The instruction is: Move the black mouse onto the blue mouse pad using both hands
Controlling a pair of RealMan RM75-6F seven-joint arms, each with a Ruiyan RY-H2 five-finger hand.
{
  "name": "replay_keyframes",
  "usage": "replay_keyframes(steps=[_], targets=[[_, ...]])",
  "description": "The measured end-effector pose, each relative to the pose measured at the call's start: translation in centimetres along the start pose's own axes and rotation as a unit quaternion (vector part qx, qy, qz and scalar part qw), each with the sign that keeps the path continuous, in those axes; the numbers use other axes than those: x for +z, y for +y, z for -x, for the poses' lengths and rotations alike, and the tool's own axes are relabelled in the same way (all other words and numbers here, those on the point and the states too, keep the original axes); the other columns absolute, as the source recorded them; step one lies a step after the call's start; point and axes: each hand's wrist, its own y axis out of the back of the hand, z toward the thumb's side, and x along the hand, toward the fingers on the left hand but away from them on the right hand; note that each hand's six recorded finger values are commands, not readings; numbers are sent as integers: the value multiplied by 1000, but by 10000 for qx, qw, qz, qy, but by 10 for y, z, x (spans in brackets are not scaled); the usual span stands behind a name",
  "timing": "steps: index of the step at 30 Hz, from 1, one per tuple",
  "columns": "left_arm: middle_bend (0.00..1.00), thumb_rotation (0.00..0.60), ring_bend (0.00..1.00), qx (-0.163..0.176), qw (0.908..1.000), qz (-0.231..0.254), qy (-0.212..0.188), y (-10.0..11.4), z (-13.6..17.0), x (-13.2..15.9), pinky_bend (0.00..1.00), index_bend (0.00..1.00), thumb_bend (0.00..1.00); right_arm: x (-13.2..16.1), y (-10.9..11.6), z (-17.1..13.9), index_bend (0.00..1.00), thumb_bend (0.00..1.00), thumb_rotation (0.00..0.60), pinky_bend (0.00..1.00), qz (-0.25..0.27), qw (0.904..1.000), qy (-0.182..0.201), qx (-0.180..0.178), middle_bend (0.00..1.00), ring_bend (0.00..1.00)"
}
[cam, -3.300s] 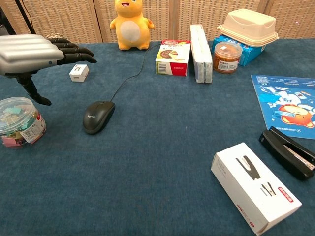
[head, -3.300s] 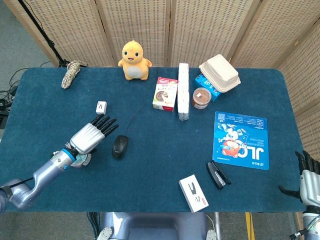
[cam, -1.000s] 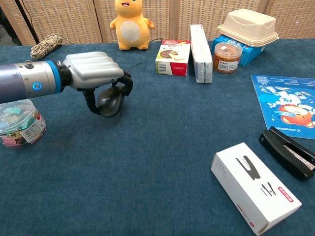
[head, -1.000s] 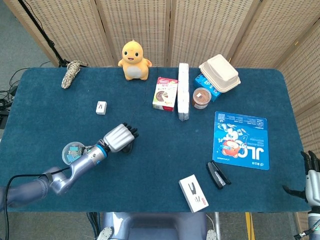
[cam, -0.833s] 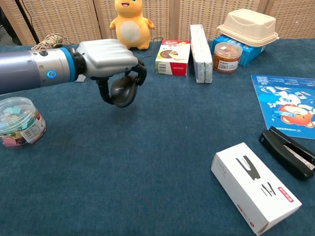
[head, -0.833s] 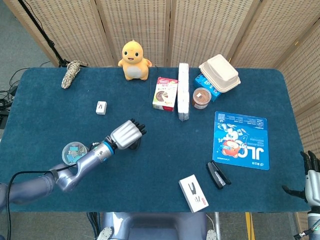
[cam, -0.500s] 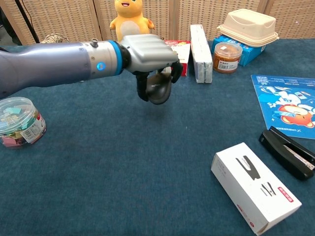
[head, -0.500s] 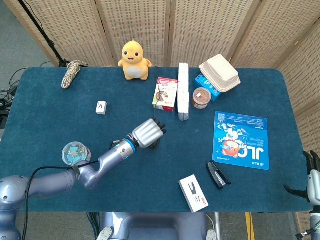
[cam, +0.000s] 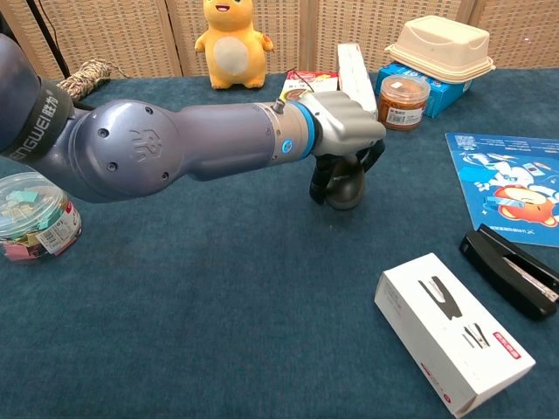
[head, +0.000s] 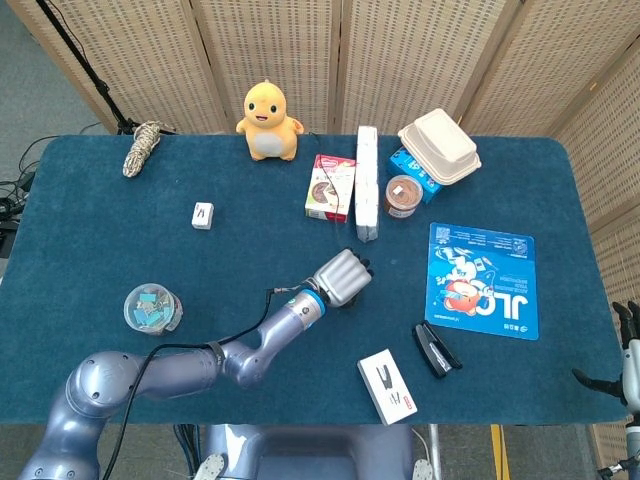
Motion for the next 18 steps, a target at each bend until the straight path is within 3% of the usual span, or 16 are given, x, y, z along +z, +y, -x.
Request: replay_keyframes(steps=[3, 6, 13, 18], targets=[[167, 600, 108, -90, 9999, 58, 25, -3, 0, 1, 324, 212, 30, 2, 0, 0, 0, 0, 600, 0, 27, 10000, 11, 12, 0, 0], [14, 600, 2, -128, 9998, 144, -11, -2, 3, 4, 205, 27, 0, 2, 0, -1, 0, 0, 600, 0, 5, 10000, 18, -14, 0, 0], [0, 600, 0, -4, 9992, 393, -74, 13, 20, -1, 102, 0, 0, 4, -3, -1, 0, 0, 600, 0, -65, 10000, 13, 13, 0, 0], [0, 600, 0, 136, 9988, 459, 62, 25, 45, -30, 53, 0, 0, 7, -8, 1, 0, 0, 600, 0, -165, 9999, -19, 41, 0, 0]])
